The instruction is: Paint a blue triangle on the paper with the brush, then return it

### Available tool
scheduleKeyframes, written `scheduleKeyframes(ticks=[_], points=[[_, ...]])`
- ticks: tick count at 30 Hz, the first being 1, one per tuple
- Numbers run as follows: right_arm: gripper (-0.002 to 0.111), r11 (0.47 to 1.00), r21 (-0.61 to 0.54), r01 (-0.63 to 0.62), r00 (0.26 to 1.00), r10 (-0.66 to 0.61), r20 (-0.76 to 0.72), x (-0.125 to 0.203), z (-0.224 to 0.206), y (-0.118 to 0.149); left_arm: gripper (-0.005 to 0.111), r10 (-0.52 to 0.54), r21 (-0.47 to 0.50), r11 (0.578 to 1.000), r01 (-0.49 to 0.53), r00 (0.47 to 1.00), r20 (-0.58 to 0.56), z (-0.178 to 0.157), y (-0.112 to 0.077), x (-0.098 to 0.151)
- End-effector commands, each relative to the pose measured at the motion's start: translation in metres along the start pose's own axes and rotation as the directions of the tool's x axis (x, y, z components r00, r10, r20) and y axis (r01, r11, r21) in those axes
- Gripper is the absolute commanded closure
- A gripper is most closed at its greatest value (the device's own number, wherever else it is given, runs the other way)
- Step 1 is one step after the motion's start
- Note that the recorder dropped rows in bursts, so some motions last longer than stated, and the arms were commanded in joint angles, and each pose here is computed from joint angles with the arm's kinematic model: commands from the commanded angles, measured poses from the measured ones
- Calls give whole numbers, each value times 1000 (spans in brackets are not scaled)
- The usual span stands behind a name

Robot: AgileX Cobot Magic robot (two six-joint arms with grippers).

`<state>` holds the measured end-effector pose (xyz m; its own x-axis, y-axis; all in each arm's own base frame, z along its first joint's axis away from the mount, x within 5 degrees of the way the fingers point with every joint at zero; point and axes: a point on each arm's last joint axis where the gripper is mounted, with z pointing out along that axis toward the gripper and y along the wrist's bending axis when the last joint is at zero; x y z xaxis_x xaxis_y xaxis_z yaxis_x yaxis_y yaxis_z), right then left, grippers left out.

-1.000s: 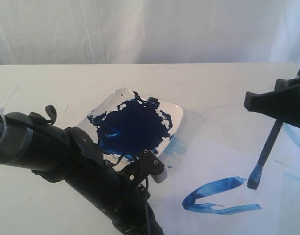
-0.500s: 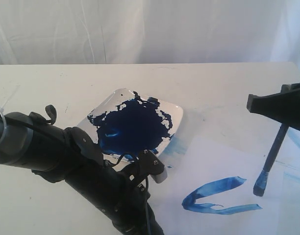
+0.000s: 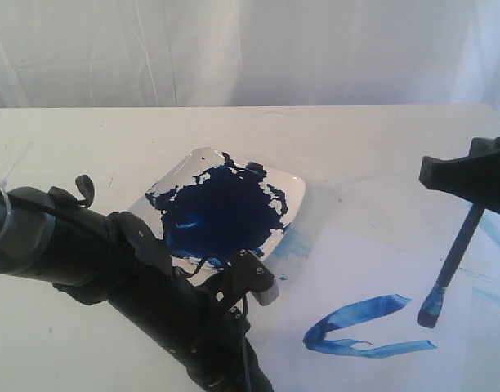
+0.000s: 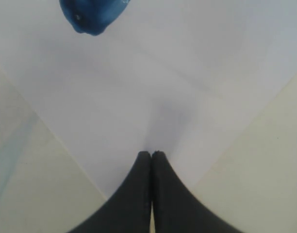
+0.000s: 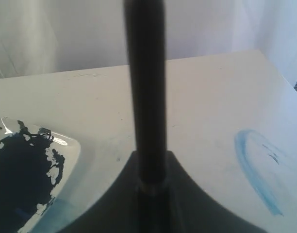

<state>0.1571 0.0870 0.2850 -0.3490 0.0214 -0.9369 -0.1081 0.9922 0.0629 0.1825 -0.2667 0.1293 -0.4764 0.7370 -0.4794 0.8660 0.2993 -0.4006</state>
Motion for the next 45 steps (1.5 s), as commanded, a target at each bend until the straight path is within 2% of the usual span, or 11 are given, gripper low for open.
scheduleKeyframes(ticks=[1,3,4,7,12,17,29,33,38,41,45], points=[[108,999,31,14,1000,-15,14,-2,-1,-4,107,-15,13,1000,15,1000,-8,2,-2,2],[108,997,71,20,1000,-21,16,-2,-2,-7,107,-15,13,1000,15,1000,-8,2,-2,2],[108,994,73,80,997,-82,16,-3,-2,-7,107,-15,13,1000,15,1000,-8,2,-2,2],[108,994,20,110,992,-111,56,-20,-5,0,107,-15,3,1000,15,1000,-5,2,-1,2],[108,970,-220,99,989,-72,130,-44,-13,25,107,-15,3,1000,15,1000,-5,2,-1,2],[108,955,-286,84,990,-46,135,-47,-15,31,107,-15,9,1000,15,1000,-7,2,-1,2],[108,950,-305,67,982,-9,189,-69,-17,29,107,-13,4,1000,13,1000,-7,2,-1,2],[108,915,-403,32,985,38,166,-70,-11,32,107,-13,5,1000,13,1000,-7,2,-1,2],[108,911,-411,-25,994,67,89,-63,13,30,107,-13,7,1000,13,1000,-8,2,-1,2],[108,866,-496,-66,996,90,23,-58,28,34,107,-13,7,1000,13,1000,-8,2,-1,2],[108,876,-472,-96,995,82,-50,-52,46,20,107,-13,7,1000,13,1000,-8,2,-1,2]])
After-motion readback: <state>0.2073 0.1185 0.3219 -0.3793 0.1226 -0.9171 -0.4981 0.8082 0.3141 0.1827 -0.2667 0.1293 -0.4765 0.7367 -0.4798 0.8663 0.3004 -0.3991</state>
